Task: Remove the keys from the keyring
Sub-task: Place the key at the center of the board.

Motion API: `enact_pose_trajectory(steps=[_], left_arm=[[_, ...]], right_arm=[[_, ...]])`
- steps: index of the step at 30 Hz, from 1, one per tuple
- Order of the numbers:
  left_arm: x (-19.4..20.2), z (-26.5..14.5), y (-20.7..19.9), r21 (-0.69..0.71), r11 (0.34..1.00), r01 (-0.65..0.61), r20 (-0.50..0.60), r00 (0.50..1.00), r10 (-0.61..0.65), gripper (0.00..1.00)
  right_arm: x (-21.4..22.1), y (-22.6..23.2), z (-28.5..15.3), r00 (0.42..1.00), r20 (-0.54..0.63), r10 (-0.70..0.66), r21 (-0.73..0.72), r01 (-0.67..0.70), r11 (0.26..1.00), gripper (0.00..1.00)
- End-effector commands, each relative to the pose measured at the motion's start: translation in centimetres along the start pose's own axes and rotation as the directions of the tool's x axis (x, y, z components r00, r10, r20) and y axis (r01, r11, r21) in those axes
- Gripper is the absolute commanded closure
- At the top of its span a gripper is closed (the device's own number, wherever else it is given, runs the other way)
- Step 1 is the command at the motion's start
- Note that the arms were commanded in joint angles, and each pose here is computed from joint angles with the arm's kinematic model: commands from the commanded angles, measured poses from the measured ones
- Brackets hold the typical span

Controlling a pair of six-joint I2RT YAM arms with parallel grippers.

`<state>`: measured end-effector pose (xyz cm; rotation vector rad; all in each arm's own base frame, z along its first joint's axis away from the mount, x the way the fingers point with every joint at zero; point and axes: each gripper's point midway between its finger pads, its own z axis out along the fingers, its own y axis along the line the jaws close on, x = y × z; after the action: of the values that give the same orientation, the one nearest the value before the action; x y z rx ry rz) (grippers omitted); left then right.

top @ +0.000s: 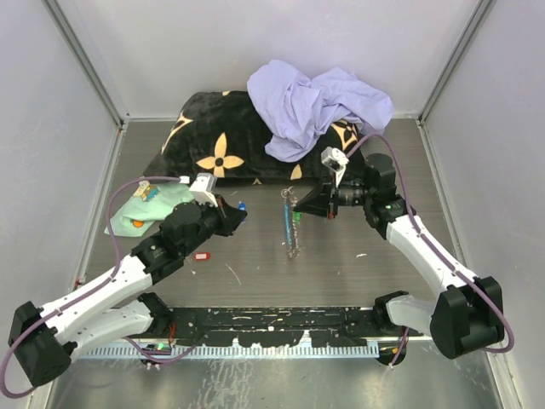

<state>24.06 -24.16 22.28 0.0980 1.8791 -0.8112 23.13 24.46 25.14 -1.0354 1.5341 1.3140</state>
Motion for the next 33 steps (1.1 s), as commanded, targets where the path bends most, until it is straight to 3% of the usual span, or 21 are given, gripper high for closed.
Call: enact_pose_trajectory(steps=[1,6,11,14,15,19,21,25,29,33], left_arm=[[3.7,-0.1,4.0,-0.064,0.987,0.145,-0.151,0.976,-0.154,1.00],[5.1,0.3,8.2,-0.188,0.924,0.332,-0.168,0.916,-0.363,1.00],[6.6,-1.3,12.8,-0.454,0.842,0.292,-0.150,0.907,-0.395,1.00],[7.2,-2.1,14.5,-0.539,0.807,0.243,-0.153,0.914,-0.377,0.97],[7.2,-2.4,15.2,-0.569,0.789,0.233,-0.139,0.918,-0.371,0.92],[6.9,-3.3,16.5,-0.646,0.735,0.204,-0.121,0.924,-0.362,0.49],[6.2,-3.7,16.3,-0.652,0.733,0.195,-0.119,0.928,-0.353,0.39],[3.9,-3.6,13.5,-0.531,0.825,0.195,-0.133,0.942,-0.309,0.34],[2.0,-3.4,7.2,-0.189,0.954,0.232,-0.157,0.952,-0.263,0.32],[-0.1,-4.3,1.2,0.133,0.917,0.377,-0.121,0.924,-0.363,0.29]], right_arm=[[-1.4,1.7,-1.8,0.989,0.022,-0.146,-0.067,0.147,0.987,0.99],[-0.1,1.5,-2.5,0.989,0.020,-0.147,-0.051,0.148,0.988,0.99],[0.2,1.2,-2.8,0.989,0.019,-0.150,-0.035,0.150,0.988,0.99],[0.4,1.0,-3.0,0.989,0.020,-0.149,-0.027,0.149,0.988,0.99],[0.4,1.1,-3.1,0.989,0.021,-0.150,-0.028,0.150,0.988,0.99],[0.4,1.2,-3.2,0.988,0.023,-0.154,-0.030,0.155,0.987,0.99],[0.4,1.3,-3.2,0.987,0.025,-0.160,-0.030,0.160,0.987,0.99],[0.8,1.6,-3.4,0.987,0.022,-0.159,-0.048,0.160,0.986,0.99],[1.4,2.4,-3.5,0.984,0.020,-0.177,-0.097,0.178,0.979,0.99],[1.6,1.9,-3.4,0.986,0.013,-0.164,-0.082,0.164,0.983,0.99]])
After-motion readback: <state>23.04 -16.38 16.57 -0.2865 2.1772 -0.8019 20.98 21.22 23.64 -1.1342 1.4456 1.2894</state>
